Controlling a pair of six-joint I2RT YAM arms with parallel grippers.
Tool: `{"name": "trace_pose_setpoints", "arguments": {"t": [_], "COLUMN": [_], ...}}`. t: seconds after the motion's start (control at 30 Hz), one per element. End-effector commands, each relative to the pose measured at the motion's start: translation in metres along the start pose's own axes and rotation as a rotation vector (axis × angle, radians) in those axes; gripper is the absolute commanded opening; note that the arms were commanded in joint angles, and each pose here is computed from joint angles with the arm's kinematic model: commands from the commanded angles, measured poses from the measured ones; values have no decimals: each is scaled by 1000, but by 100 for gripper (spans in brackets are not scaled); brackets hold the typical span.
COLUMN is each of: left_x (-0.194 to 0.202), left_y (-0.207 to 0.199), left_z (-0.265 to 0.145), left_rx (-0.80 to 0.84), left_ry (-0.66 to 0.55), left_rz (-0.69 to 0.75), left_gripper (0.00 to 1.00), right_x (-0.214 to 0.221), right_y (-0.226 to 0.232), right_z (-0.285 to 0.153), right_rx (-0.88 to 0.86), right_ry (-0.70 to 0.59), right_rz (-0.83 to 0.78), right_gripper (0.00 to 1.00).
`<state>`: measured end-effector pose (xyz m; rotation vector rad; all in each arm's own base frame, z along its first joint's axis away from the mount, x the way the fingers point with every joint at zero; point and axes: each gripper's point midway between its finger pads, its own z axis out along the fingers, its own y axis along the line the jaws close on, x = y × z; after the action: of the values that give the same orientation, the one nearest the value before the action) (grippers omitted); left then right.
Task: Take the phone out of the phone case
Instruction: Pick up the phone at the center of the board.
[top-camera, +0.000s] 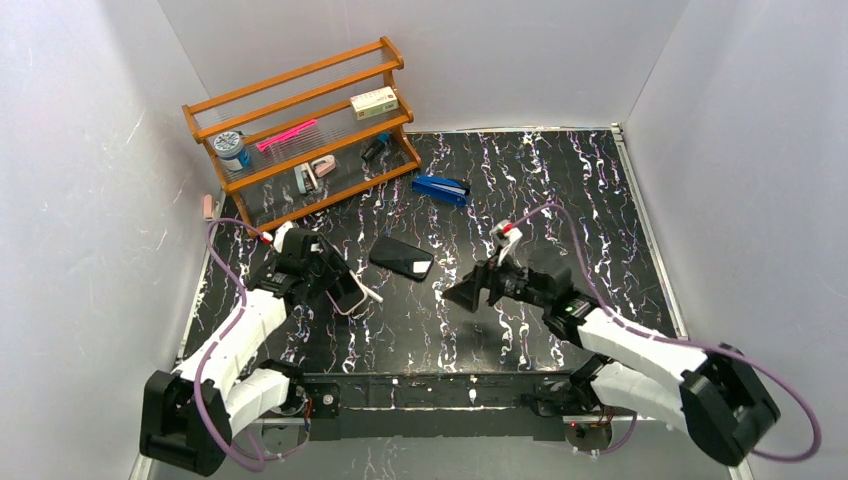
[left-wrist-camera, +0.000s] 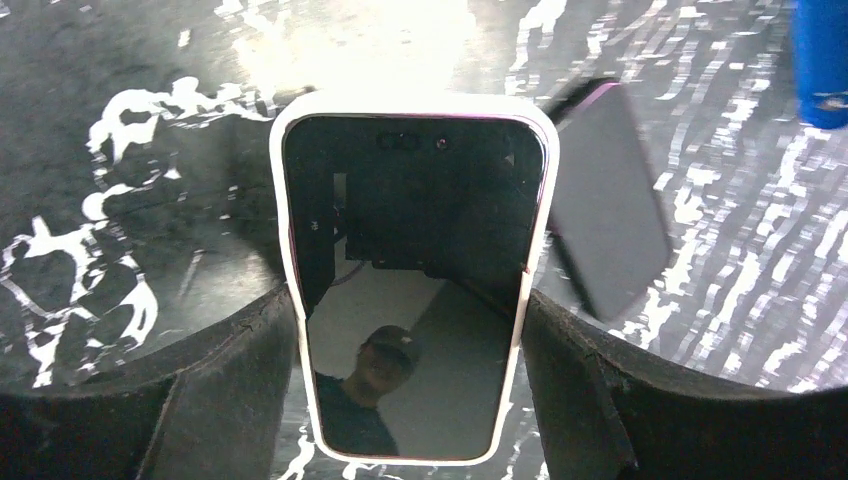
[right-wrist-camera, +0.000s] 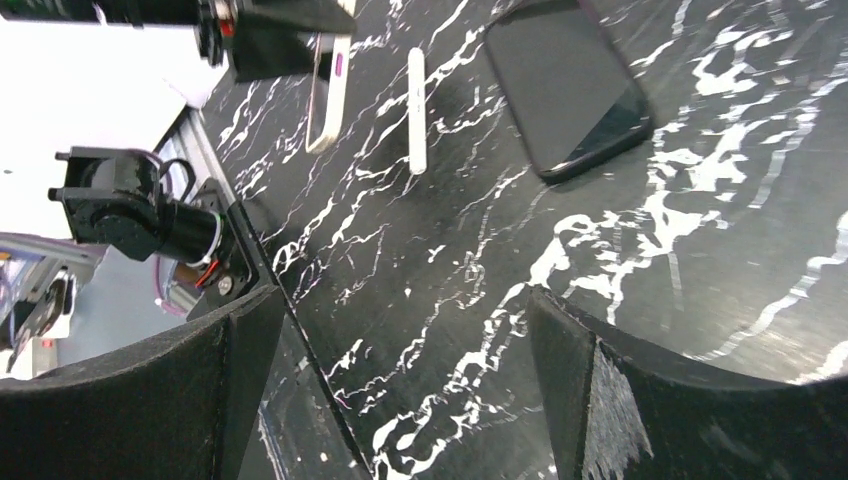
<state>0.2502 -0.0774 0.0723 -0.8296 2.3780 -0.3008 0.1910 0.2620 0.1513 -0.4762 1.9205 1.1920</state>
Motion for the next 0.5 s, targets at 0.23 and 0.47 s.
{"name": "trace_pose_setpoints", "arguments": {"t": [0.23, 0.47], "left_x": [9, 12], "left_y": [-65, -86], "left_z": [-21, -28], "left_rx": [373, 486], "left_ry": [78, 109], "left_rz": [-47, -91], "left_gripper": [9, 9], "right_x": [-10, 3], "right_y": [67, 73], "right_z": [86, 129], "right_rx": [-171, -184], "right_ry": [-46, 15], "right_rz": [-48, -11], "right_gripper": [99, 96]}}
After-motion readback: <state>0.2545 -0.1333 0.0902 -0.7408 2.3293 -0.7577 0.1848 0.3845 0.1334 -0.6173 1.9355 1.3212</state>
